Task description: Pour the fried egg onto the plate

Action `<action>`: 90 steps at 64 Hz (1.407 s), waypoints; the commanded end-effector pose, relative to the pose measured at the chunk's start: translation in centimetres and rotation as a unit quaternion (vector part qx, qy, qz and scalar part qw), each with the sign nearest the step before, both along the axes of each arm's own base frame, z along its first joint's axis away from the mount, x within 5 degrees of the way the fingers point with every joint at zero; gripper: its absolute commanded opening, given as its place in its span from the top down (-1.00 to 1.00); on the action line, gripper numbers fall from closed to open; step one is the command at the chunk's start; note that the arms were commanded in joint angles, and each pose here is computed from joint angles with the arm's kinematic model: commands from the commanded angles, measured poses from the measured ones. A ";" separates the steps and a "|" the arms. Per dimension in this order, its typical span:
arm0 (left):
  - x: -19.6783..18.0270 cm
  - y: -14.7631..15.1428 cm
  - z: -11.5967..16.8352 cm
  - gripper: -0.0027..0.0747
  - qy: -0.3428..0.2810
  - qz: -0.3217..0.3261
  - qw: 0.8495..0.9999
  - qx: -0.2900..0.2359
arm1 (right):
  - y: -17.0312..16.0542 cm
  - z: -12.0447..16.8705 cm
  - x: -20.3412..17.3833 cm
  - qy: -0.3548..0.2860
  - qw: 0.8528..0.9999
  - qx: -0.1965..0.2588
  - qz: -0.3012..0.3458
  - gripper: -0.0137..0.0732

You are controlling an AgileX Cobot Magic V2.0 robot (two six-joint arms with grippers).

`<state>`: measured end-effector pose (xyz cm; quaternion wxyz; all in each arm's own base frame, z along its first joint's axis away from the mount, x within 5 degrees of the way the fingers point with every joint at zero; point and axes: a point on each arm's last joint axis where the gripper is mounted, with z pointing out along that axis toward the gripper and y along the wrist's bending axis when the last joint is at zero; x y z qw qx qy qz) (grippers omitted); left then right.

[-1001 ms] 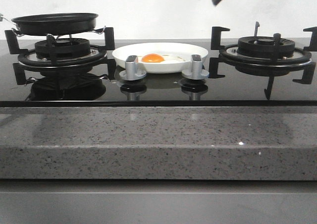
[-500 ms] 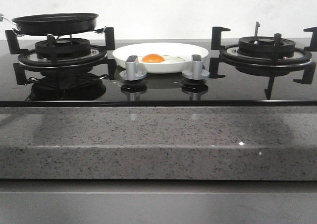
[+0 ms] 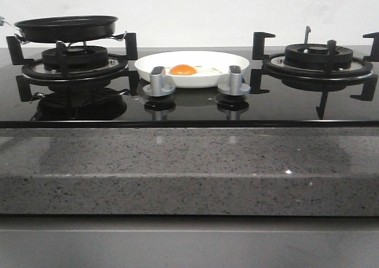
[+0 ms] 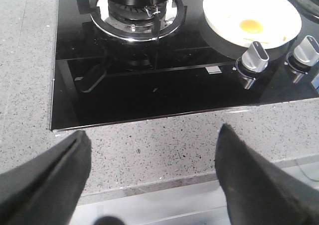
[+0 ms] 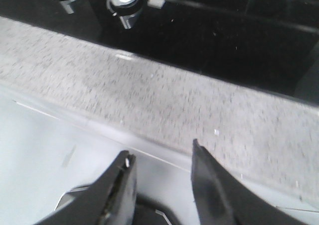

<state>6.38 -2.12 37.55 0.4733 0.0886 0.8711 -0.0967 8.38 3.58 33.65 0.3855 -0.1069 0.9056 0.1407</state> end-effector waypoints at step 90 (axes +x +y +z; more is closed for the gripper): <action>-0.9 0.7 0.6 0.98 -0.121 0.031 0.992 -0.008 | -0.7 -0.7 -3.6 -0.033 0.999 0.000 0.010 0.85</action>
